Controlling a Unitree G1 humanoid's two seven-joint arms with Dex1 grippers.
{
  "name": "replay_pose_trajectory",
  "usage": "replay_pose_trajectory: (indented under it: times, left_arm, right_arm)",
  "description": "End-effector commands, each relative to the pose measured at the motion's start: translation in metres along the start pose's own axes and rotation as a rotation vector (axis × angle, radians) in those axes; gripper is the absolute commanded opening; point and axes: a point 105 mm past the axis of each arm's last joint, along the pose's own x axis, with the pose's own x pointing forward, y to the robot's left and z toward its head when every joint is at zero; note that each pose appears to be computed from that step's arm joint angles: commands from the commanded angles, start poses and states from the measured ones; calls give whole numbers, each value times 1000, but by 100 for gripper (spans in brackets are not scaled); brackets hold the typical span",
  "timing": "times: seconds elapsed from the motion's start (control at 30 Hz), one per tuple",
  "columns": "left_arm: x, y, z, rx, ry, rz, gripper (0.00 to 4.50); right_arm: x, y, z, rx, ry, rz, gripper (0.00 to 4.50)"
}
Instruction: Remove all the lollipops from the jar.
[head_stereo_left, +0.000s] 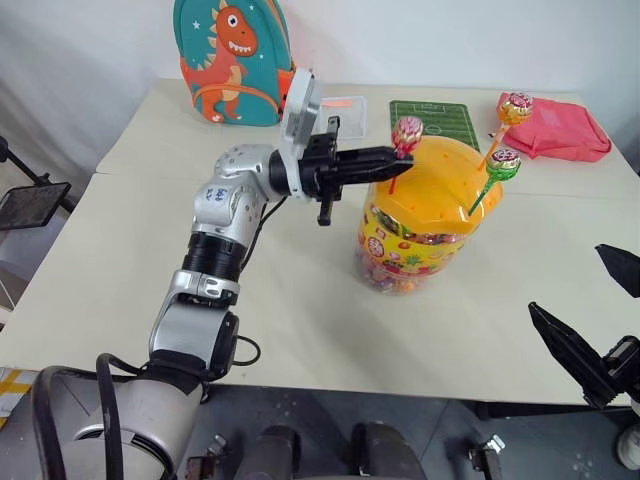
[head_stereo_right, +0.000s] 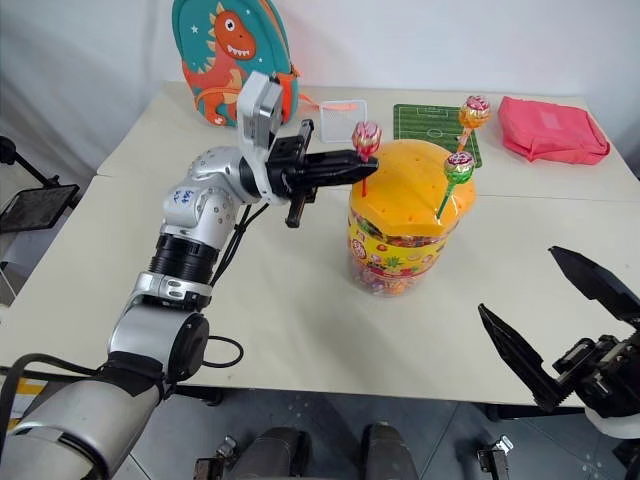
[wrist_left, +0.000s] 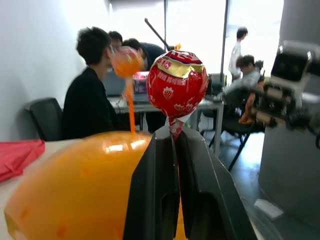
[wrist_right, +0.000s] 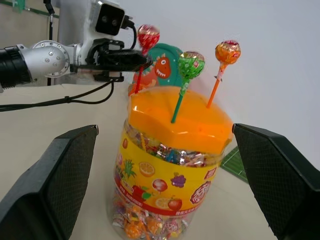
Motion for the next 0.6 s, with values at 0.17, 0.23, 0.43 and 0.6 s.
replay_pose_trajectory:
  times: [0.17,0.23,0.43,0.6]
  left_arm:
    - [-31,23,50,-144,-68,171,3]
    - [-59,38,36,-106,56,340,3]
    - [-225,23,-45,-237,803,916,3]
    - [-275,-26,-91,-387,979,1010,3]
  right_arm:
    - [10,9,10,-10,-63,46,450]
    - [13,8,11,-16,-76,57,450]
    - [21,3,7,-52,-93,99,450]
    - [18,6,-12,6,-29,131,450]
